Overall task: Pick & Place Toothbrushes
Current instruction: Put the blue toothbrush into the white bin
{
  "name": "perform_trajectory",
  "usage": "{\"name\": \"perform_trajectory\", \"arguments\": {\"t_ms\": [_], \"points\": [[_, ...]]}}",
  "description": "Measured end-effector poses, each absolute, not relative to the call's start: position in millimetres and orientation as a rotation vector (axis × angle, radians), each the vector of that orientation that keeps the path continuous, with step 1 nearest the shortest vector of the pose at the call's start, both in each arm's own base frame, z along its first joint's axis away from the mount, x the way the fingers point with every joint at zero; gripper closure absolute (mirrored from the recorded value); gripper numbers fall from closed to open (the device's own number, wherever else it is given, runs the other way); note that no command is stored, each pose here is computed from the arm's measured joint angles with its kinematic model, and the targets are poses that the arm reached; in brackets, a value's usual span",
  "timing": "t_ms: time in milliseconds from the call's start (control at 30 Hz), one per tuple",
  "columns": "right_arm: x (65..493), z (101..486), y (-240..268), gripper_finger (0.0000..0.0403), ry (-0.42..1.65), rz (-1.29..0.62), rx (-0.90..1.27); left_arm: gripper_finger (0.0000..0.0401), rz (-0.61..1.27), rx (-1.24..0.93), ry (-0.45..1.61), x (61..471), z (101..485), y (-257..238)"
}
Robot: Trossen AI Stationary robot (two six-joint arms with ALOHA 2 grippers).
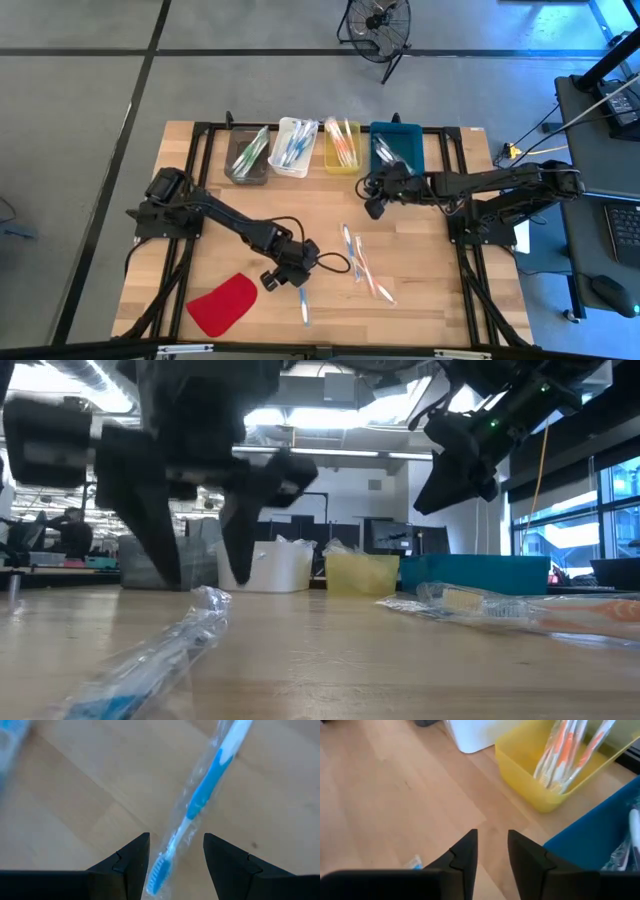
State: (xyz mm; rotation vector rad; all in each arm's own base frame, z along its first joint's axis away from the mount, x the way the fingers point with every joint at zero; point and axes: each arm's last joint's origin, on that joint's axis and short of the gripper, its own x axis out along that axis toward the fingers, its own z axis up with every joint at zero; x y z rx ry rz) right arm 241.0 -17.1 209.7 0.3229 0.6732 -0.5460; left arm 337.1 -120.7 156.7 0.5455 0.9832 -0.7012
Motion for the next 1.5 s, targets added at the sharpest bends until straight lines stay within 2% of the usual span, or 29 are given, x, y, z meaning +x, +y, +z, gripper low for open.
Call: {"name": "perform_trajectory", "arguments": {"t_ms": [233,500,767,1100,1333,1500], "points": [[241,210,-11,0.0305,0.674,-0.525,0.321,0.0219,-0.686,0.634,1.028,339,141,-119],[241,210,-11,0.0313,0.673,-0.524,0.325,0.0223,-0.672,0.607,1.100,338,139,-104],[241,210,-11,0.0322,0.669,-0.531,0.341,0.0275,-0.722,0.537,1.102,340,138,-97],[241,210,-11,0.0334,0.669,-0.530,0.341,0.0313,-0.770,0.558,1.080,337,138,-110],[241,210,-11,0.0344,0.669,-0.530,0.341,0.0359,-0.798,0.555,1.089,333,137,-115],[241,210,-11,0.0350,0.670,-0.530,0.341,0.0360,-0.791,0.534,1.122,331,137,-114]]}}
